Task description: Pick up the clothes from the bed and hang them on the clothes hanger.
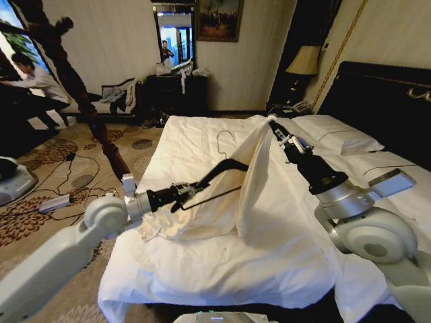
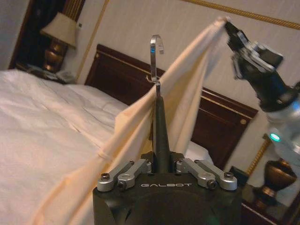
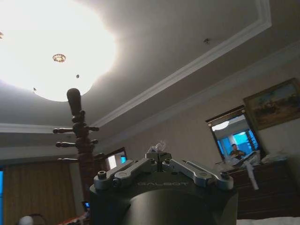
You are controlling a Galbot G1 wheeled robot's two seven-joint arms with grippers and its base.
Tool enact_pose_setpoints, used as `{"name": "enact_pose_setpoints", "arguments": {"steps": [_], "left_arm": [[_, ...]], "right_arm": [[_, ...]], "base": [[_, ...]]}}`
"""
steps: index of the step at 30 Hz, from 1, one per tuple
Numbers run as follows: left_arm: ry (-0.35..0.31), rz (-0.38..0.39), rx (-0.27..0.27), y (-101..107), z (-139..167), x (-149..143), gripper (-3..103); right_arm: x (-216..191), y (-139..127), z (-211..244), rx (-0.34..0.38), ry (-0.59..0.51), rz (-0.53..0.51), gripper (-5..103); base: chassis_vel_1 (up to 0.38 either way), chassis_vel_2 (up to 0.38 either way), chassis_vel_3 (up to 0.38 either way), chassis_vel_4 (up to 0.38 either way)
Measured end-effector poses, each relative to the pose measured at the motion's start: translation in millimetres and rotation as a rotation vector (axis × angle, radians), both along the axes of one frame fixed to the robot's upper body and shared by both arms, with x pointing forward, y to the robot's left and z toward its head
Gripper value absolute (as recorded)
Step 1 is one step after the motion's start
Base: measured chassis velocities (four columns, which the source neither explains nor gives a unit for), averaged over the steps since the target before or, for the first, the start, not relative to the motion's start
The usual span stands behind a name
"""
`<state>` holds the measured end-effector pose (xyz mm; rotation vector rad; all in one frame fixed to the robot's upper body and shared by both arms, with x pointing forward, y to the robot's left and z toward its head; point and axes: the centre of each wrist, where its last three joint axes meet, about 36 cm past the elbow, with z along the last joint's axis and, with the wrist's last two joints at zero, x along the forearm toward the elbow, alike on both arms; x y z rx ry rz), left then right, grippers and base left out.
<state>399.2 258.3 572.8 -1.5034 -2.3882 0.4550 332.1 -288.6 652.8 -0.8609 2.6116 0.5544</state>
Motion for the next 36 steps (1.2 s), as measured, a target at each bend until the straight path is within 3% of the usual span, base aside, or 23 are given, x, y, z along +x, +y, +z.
{"name": "enact_pose_setpoints", "arguments": {"steps": [7,13,17,19,21,27,36], "left_arm": [[0.052,-0.046,-0.007,-12.9,-20.0,-29.5,16],[0.052,-0.061,-0.018,-14.8,-20.1,-38.1,16],[0.044,-0.050,-0.076,-16.9,-18.8,-33.9,16],[0.045,-0.037,-0.111,-19.4,-22.0,-30.1,16],[0.054,-0.014,-0.183,-27.0,-30.9,-25.1,16],[0.057,0.021,-0.272,-44.0,-54.2,-16.5,16],[0.038,0.039,-0.223,-42.6,-61.7,6.0,16]], "right_arm": [[15.8,-14.1,-2.9,-0.024,0.010,-0.090,0],[31.9,-30.0,-8.1,-0.048,0.015,-0.169,0],[31.9,-29.8,-9.6,-0.029,0.014,-0.167,0],[29.5,-26.7,-11.3,-0.017,0.003,-0.142,0],[26.3,-23.1,-13.9,0.001,-0.020,-0.098,0],[19.6,-16.0,-14.4,0.064,-0.070,0.006,0],[12.3,-7.1,-11.0,0.103,-0.163,0.170,0]], "base": [[0.000,0.000,0.000,0.000],[0.000,0.000,0.000,0.000],[0.000,0.000,0.000,0.000],[0.000,0.000,0.000,0.000],[0.000,0.000,0.000,0.000],[0.000,0.000,0.000,0.000],[0.000,0.000,0.000,0.000]]}}
